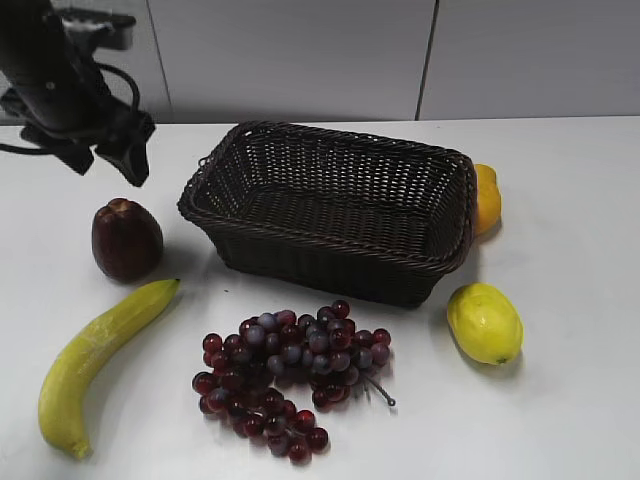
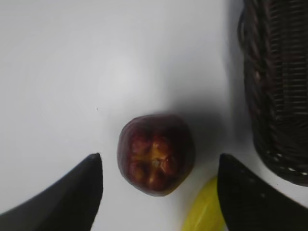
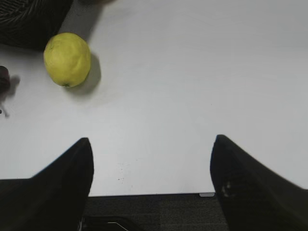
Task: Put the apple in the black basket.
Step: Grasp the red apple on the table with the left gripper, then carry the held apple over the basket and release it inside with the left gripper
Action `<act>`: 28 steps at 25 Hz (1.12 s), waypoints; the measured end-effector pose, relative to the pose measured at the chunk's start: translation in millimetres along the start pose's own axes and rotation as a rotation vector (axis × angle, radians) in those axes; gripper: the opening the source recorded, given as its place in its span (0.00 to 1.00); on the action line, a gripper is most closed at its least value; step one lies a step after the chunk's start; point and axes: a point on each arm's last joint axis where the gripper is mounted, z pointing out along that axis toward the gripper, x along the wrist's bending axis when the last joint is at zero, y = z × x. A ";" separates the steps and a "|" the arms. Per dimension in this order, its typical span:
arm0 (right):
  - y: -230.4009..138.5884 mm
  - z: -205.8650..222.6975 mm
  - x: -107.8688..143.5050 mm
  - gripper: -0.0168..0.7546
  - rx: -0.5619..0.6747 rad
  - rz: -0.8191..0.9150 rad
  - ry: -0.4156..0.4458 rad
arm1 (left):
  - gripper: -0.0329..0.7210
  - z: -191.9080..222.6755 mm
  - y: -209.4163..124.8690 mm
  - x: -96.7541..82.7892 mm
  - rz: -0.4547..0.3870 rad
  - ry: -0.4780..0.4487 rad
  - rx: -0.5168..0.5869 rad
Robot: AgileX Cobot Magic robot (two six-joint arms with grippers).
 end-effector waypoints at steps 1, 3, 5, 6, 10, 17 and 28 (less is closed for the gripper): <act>0.0 0.0 0.0 0.76 0.000 0.000 0.000 | 0.79 9.4 -0.5 0.7 0.001 0.000 0.029; 0.0 0.0 0.0 0.76 0.000 0.000 0.000 | 0.82 28.8 -1.1 2.3 0.002 0.002 0.075; 0.0 0.0 0.0 0.76 0.000 0.000 0.000 | 0.84 42.6 -1.3 4.5 0.012 0.015 0.098; 0.0 0.0 0.0 0.76 0.000 0.000 0.000 | 0.84 46.8 -0.9 5.0 0.013 0.017 0.100; 0.0 0.0 0.0 0.76 0.000 0.000 0.000 | 0.84 62.1 -2.1 6.2 0.011 0.015 0.135; 0.0 0.0 0.0 0.76 0.000 0.000 0.000 | 0.80 61.5 -3.1 6.3 0.013 0.014 0.159; 0.0 0.0 0.0 0.76 0.000 0.000 0.000 | 0.80 -68.8 22.6 -12.4 0.146 0.068 -0.182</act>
